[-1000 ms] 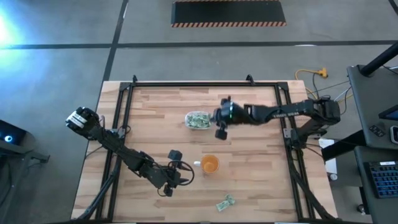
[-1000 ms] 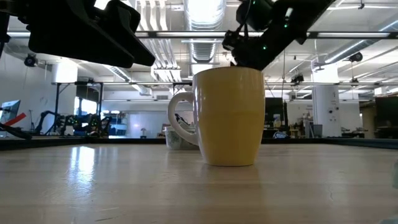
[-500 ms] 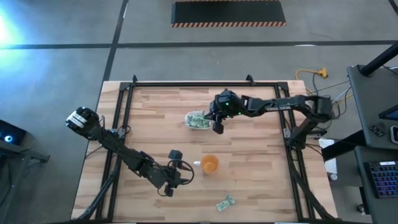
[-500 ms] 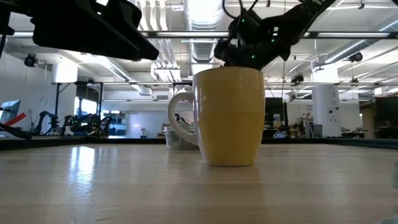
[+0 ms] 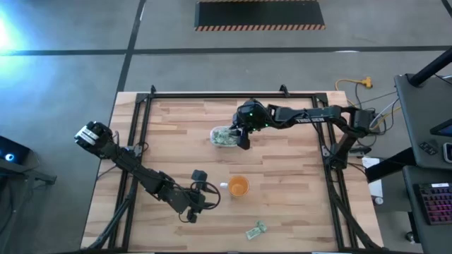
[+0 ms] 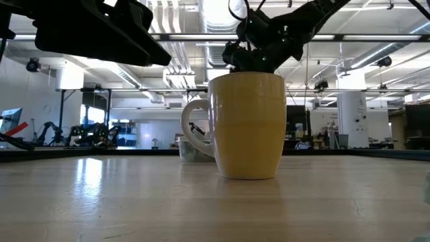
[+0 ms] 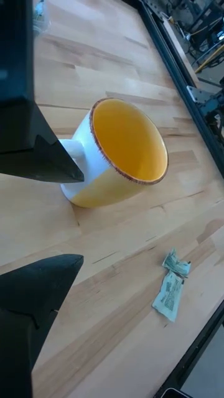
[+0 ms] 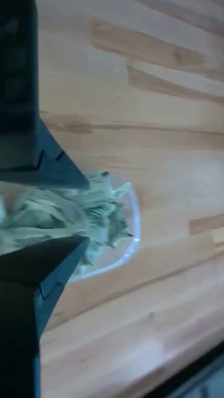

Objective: Pick and place Stevia / Truvia into bins
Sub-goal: Put the stevia packet into the transparent bin

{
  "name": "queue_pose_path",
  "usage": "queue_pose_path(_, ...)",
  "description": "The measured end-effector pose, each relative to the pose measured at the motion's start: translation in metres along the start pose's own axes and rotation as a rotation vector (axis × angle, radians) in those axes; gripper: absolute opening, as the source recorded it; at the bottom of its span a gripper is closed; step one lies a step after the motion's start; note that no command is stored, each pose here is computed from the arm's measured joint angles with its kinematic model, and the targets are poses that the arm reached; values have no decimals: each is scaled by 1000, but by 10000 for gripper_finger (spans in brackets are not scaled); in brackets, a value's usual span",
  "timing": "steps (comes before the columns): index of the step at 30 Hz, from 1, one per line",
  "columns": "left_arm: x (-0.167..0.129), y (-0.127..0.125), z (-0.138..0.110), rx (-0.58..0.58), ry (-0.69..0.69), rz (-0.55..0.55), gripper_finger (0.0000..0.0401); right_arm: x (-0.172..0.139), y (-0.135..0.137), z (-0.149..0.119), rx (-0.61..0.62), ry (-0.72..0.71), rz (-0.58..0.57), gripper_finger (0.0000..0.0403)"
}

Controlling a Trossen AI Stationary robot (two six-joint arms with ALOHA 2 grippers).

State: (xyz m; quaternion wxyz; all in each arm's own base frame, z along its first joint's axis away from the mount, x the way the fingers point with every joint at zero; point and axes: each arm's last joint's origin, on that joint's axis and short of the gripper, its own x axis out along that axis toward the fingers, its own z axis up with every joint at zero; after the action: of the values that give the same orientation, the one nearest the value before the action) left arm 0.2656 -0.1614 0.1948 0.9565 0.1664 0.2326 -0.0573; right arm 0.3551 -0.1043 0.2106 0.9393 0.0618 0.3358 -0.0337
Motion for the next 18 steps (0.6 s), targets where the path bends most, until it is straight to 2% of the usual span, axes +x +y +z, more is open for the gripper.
queue_pose_path(3,0,0,0,1,1,0,183,-5,2,4,19,77,6,147)
queue_pose_path(7,0,0,-1,4,9,0,183,-14,17,1,27,244,39,163)
queue_pose_path(13,0,0,-3,6,15,-1,183,-32,60,-14,2,427,112,156)
queue_pose_path(18,0,0,-5,14,30,-1,183,-54,95,-22,39,450,150,141)
